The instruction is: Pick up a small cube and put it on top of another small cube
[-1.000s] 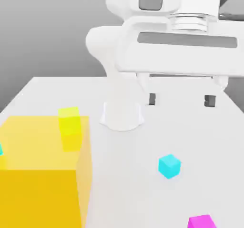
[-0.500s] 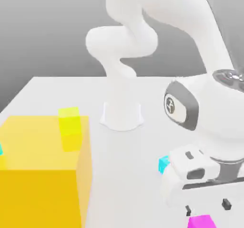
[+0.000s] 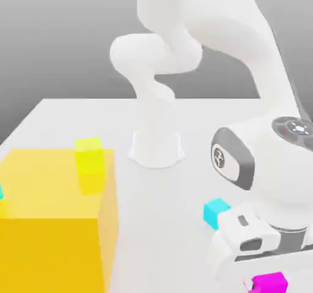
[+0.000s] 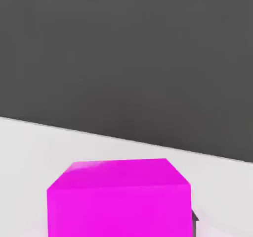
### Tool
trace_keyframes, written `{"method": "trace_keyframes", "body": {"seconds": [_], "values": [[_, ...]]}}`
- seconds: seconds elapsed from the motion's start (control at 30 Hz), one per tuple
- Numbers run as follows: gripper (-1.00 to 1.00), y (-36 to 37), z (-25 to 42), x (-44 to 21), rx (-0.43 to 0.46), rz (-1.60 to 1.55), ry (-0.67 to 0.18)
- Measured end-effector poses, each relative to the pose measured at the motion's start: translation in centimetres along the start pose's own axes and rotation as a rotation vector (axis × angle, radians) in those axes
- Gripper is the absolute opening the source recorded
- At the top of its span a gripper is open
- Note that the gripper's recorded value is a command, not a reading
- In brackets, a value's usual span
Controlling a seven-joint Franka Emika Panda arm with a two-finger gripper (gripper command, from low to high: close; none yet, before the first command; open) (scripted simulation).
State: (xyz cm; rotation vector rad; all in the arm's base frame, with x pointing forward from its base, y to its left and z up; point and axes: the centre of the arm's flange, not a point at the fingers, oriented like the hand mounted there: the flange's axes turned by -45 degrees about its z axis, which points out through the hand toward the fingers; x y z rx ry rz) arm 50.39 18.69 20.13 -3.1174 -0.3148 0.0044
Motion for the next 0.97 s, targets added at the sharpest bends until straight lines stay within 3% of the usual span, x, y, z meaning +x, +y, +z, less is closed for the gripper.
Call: {"method": "trace_keyframes", "body": {"seconds": [0.6, 0.87, 0.9, 0.97], "values": [[-1.00, -0.6, -4.2, -20.1, -0.005, -0.151, 0.000], [-1.00, -0.2, 1.6, -20.9, -0.013, -0.154, 0.002], [1.00, -0.2, 2.2, -21.0, -0.012, -0.155, 0.002], [1.00, 0.0, 2.2, -20.9, -0.012, -0.149, 0.002]]}}
